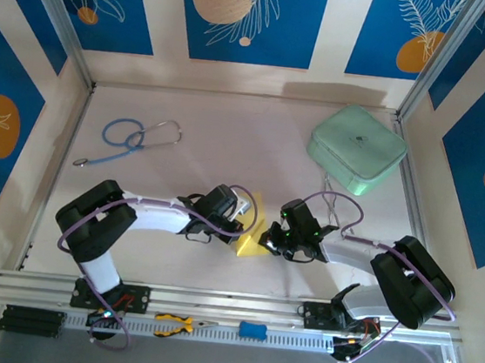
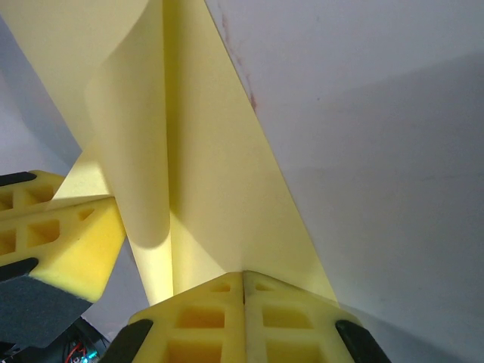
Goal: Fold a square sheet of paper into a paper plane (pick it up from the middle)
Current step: Fold the triangle a second time at the center of the table.
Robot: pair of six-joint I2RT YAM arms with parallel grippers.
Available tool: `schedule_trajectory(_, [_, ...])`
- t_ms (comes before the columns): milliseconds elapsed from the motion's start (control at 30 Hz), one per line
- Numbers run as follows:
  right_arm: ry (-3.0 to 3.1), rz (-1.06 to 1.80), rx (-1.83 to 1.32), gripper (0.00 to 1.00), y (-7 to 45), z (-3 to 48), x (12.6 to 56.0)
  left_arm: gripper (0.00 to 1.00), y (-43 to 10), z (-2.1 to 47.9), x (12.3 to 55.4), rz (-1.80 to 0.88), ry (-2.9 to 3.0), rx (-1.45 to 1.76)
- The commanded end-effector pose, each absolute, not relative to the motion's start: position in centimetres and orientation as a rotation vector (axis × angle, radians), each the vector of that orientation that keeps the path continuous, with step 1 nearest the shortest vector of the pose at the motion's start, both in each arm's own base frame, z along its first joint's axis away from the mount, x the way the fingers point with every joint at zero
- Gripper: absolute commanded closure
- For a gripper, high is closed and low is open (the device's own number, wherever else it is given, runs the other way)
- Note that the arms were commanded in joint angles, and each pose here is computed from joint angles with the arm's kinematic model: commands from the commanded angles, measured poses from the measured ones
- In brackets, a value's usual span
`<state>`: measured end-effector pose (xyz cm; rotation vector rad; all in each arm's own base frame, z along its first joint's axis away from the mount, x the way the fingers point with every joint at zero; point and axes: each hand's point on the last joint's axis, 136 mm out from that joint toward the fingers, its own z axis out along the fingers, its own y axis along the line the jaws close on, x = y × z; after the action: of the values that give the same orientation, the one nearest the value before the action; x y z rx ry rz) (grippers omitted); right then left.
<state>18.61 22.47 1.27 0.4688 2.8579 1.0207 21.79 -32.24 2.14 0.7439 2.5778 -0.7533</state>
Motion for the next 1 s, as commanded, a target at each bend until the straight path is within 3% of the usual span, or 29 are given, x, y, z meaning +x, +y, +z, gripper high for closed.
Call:
schedule_trajectory(0, [2.966,0.873,0.54,1.0,20.5,-1.0,16.4,0.97,-31.7,1.4,21.9,-0.726,2.607,0.749])
schedule_trajectory(967, [2.96,0.875,0.54,1.0,20.5,-0.9,16.5,1.0,-31.9,1.9,22.1,-0.746,2.588,0.731])
